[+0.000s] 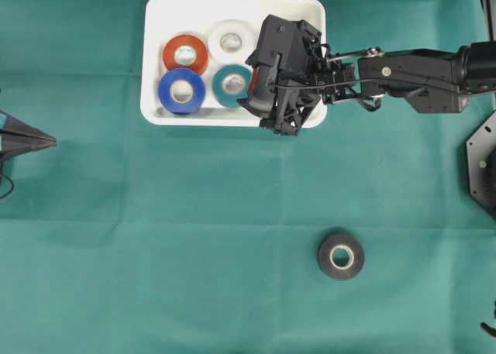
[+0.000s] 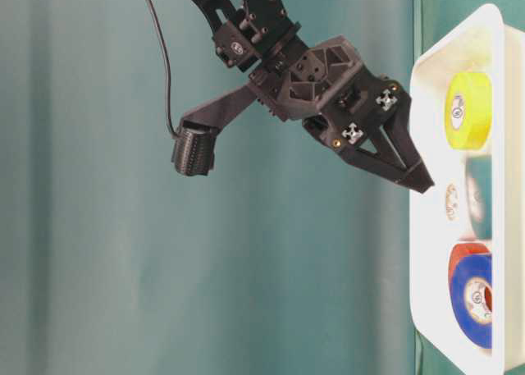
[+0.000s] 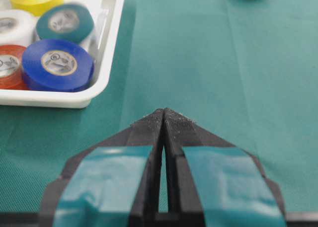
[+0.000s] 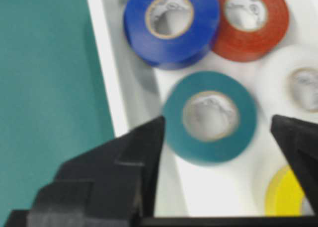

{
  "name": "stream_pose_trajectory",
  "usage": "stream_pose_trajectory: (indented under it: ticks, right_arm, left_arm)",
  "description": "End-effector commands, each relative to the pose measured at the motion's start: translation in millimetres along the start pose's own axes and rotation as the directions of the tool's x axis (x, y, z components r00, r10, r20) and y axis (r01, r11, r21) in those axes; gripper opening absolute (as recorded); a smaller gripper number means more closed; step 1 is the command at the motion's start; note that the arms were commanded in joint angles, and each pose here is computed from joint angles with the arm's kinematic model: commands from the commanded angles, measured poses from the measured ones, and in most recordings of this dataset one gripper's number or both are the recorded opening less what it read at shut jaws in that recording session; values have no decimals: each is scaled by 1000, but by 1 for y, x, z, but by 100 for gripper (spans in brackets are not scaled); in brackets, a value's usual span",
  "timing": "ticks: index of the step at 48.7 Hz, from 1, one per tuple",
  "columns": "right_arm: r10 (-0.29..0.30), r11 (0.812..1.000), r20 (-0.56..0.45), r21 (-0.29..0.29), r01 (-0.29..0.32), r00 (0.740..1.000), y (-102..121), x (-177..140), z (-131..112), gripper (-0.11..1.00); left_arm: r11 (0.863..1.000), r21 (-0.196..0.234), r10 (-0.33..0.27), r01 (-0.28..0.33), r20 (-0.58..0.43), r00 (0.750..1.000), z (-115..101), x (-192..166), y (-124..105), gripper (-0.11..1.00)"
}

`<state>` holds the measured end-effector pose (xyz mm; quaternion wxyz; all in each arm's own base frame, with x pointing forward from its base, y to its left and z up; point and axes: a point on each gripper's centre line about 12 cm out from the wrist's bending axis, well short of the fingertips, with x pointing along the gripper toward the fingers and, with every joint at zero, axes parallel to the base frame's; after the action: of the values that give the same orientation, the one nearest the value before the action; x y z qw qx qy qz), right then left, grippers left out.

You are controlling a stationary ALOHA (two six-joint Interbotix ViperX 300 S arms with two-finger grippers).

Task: Put the tape into the white case with the right arm.
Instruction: 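Carry the teal roll into the tray beside the blue roll, release, then withdraw the right gripper to the right side of the table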

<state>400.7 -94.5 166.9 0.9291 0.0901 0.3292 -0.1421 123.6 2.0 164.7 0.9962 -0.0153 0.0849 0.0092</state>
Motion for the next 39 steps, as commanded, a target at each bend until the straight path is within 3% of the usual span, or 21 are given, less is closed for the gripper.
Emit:
stream_pose_trajectory:
  ticks: [1,14,39]
  right_arm:
    - [4,1000,36,0,-4,999,0,-5,13,74]
    - [-5,1000,18,-6,5,1000,-1,-12,4,71]
    - [-15,999,0,-29,15,1000,-13,-94,-61,70]
  left_arm:
    - [1000,1,1,-1,8,1000,5,0,0,0]
    - [1000,1,1,-1,6,1000,4,0,0,0]
    - [1000,1,1,-1,8,1000,5,0,0,0]
